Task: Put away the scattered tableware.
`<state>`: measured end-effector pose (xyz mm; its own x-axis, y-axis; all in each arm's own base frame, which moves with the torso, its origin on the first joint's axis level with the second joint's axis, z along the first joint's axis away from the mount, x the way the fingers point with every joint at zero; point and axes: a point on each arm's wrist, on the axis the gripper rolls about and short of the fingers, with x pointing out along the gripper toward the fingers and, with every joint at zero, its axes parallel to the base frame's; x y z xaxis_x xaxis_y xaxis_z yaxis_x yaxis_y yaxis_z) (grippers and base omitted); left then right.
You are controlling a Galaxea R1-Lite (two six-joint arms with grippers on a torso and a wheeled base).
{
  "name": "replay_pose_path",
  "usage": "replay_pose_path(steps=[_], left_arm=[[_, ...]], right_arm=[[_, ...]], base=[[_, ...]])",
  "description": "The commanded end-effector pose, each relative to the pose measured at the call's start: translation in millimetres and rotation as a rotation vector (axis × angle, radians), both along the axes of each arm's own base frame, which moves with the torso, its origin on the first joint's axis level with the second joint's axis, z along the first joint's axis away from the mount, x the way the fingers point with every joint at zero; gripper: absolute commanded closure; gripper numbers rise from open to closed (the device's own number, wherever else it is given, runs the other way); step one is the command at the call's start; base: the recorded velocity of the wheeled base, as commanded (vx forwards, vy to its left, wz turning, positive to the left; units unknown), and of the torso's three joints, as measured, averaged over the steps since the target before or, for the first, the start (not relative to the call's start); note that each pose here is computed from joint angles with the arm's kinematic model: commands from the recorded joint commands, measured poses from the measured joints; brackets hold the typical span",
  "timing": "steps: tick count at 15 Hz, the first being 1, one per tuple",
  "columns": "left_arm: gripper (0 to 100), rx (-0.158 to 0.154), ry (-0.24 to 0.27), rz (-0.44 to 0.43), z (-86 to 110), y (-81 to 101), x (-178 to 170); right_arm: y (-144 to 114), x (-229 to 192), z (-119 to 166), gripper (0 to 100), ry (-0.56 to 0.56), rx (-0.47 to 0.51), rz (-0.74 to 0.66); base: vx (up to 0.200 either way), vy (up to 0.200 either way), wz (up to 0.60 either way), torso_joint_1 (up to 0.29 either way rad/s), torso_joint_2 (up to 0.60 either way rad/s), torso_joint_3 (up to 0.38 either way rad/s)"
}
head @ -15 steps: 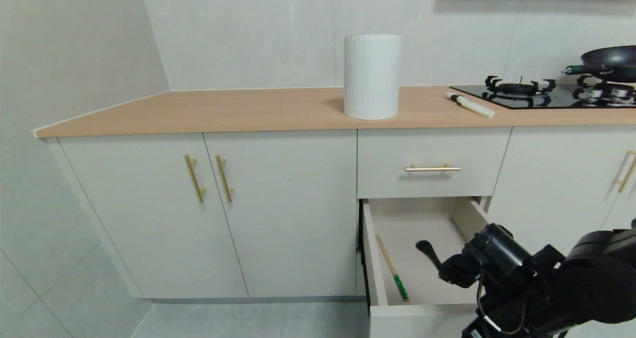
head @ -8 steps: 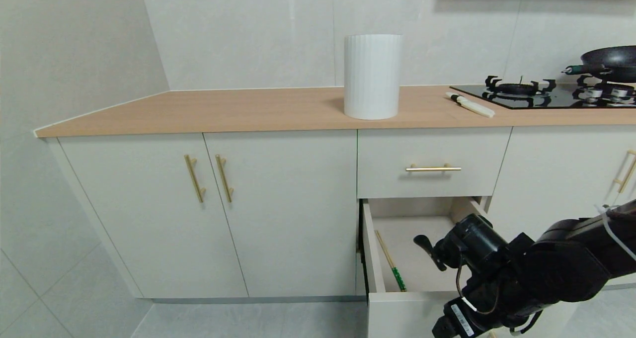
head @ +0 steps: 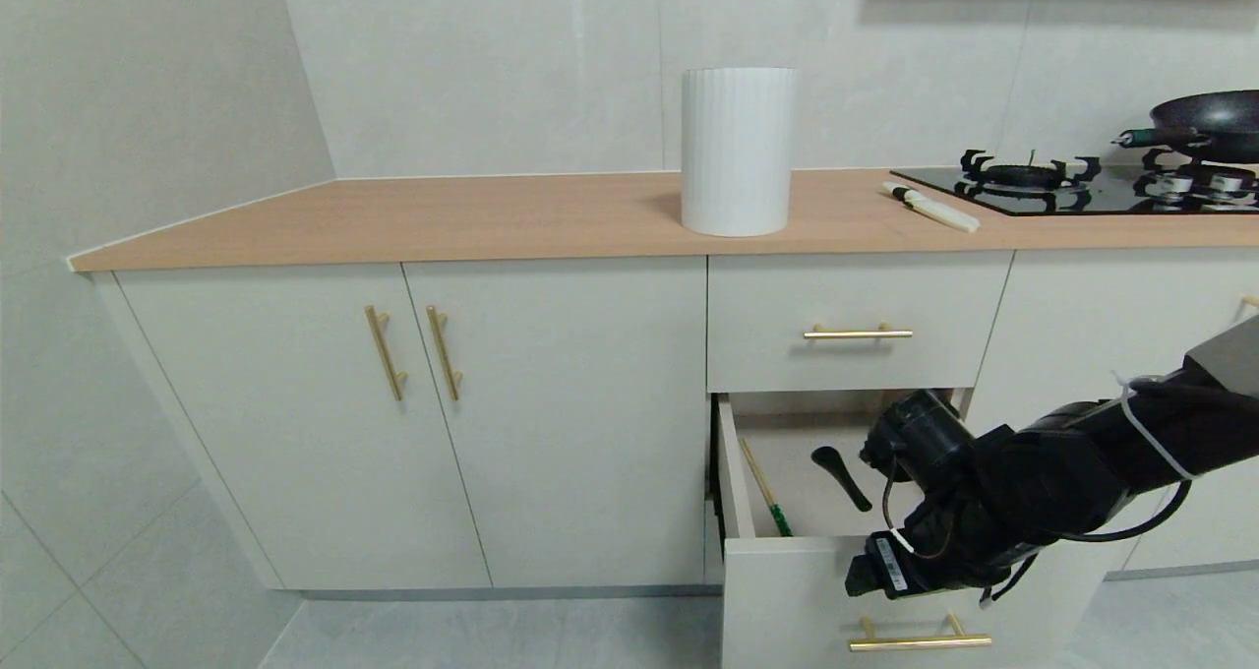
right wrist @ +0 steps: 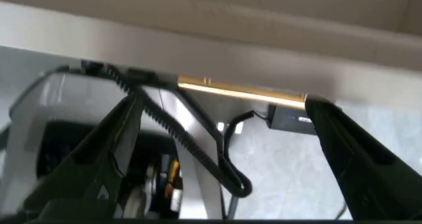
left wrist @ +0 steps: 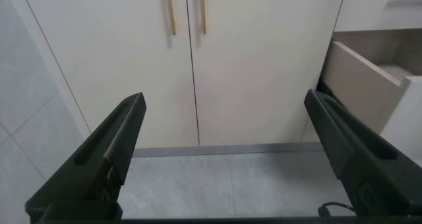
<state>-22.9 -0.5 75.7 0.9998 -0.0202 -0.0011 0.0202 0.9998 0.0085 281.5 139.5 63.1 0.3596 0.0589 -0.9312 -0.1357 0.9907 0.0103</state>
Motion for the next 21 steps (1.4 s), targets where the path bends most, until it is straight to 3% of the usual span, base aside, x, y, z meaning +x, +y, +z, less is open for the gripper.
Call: replay_pose_path(steps=[1, 11, 21], left_arm=[[0, 0.001, 0.0, 0.0, -0.1, 0.0, 0], [0, 0.001, 0.0, 0.0, -0.1, 0.0, 0], [0, 0.001, 0.0, 0.0, -0.1, 0.0, 0]], right_arm=[[-3, 11, -6, 0, -0.002, 0.009, -0.039], [-45, 72, -34, 0, -0.074, 0.023, -0.27], [-53, 110, -49, 0, -0.284, 0.122, -0.445]], base=[[0.0, 0.0, 0.0, 0.0, 0.0, 0.0], [0.0, 0.0, 0.0, 0.0, 0.0, 0.0], [0.0, 0.0, 0.0, 0.0, 0.0, 0.0]])
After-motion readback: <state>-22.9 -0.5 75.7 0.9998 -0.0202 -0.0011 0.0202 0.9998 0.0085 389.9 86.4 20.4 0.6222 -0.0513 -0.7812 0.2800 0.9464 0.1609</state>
